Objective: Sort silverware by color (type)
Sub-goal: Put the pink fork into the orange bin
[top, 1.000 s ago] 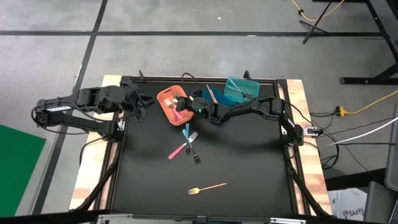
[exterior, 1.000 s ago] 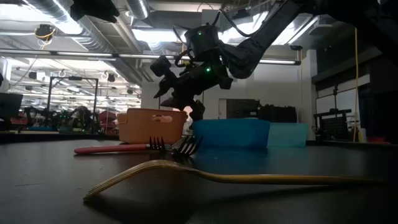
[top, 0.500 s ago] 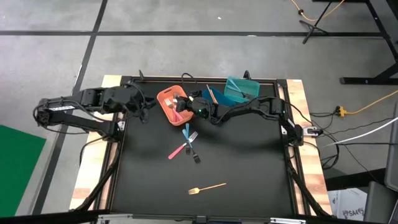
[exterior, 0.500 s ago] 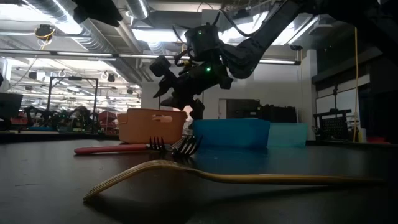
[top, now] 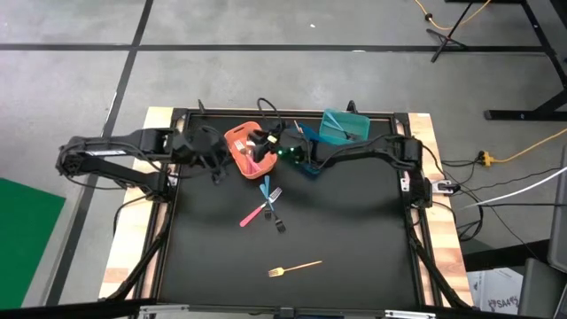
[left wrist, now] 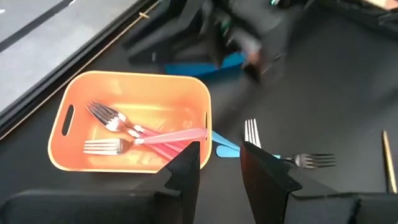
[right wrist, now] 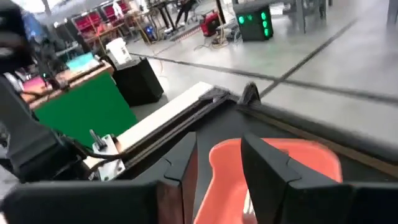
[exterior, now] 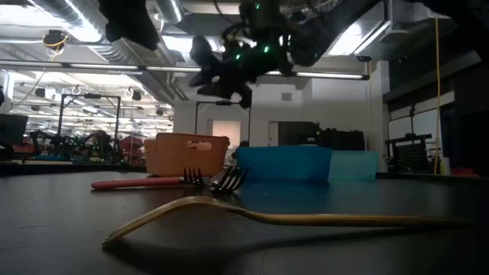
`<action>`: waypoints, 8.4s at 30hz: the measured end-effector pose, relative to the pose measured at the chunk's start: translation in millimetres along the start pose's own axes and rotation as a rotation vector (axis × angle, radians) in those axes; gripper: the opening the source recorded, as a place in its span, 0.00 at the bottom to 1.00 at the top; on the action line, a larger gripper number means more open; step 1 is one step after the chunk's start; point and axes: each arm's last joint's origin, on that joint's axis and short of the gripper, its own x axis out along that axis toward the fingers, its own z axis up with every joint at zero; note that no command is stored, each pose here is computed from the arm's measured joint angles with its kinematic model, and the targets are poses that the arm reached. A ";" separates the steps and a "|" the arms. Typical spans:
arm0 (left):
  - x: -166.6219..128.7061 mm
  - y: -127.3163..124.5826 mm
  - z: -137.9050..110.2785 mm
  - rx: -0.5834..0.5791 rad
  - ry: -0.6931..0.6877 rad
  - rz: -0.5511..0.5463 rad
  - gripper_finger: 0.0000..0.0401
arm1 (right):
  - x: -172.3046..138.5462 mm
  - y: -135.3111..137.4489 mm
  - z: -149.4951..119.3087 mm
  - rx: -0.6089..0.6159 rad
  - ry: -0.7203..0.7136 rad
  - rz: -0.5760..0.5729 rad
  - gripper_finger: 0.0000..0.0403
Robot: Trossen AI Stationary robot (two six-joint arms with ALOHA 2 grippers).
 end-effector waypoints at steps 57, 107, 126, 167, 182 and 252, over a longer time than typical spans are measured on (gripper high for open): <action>171.2 -96.0 -67.2 0.035 0.383 0.108 0.27 | -179.2 -38.2 60.5 -0.674 0.750 -0.197 0.27; 210.1 -101.3 -95.8 0.010 0.527 0.093 0.11 | -176.9 -45.8 42.6 -0.661 0.753 -0.203 0.27; 199.9 -98.6 -93.3 0.010 0.561 0.085 0.10 | -176.8 -45.8 42.6 -0.661 0.753 -0.203 0.27; 144.2 -90.0 -105.0 0.021 1.315 -0.519 0.10 | -174.9 -44.5 44.3 -0.653 0.725 -0.197 0.27; 134.4 -82.9 -107.6 0.021 1.428 -0.531 0.10 | -174.9 -44.5 44.3 -0.653 0.725 -0.197 0.27; 142.6 53.9 30.9 -0.461 0.126 0.166 0.10 | -175.0 -43.2 43.1 -0.633 0.744 -0.146 0.27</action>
